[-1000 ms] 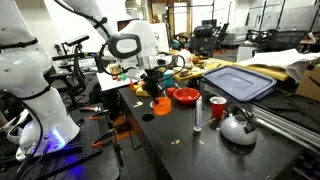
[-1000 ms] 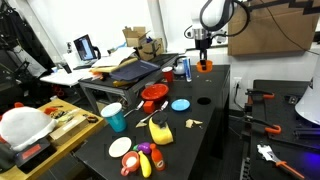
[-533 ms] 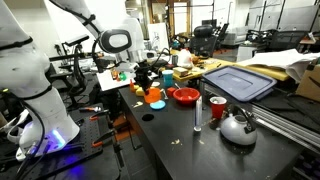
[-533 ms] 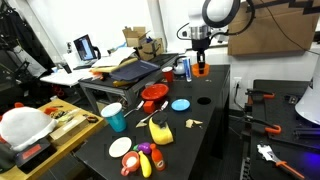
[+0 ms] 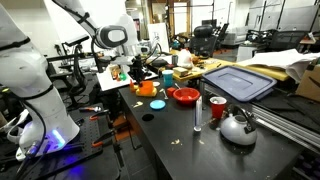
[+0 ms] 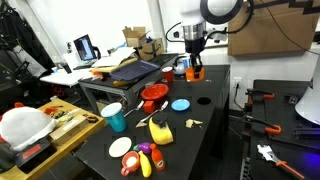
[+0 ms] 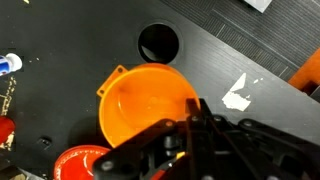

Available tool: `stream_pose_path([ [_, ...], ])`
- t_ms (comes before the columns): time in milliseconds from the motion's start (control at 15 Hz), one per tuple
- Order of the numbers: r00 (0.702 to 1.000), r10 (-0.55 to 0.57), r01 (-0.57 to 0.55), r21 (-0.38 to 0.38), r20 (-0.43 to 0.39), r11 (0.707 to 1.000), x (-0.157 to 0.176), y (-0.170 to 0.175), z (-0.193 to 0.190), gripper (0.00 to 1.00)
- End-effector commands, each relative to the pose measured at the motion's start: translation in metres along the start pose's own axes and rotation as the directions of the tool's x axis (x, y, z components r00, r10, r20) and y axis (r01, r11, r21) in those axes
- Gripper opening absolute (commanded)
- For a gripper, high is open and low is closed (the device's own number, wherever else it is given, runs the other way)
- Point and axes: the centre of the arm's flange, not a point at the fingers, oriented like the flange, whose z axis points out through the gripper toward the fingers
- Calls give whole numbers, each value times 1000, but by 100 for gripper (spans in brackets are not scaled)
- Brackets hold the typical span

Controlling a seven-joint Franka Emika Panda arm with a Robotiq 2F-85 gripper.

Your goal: Move the orange bowl to the left

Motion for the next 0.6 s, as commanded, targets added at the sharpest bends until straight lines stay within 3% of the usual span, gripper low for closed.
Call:
stream_pose_path([
  [0,999,-34,34,10,4,999,11,-23,-18,1],
  [533,992,-122,122,-1,9,993,33,-79,-32,1],
])
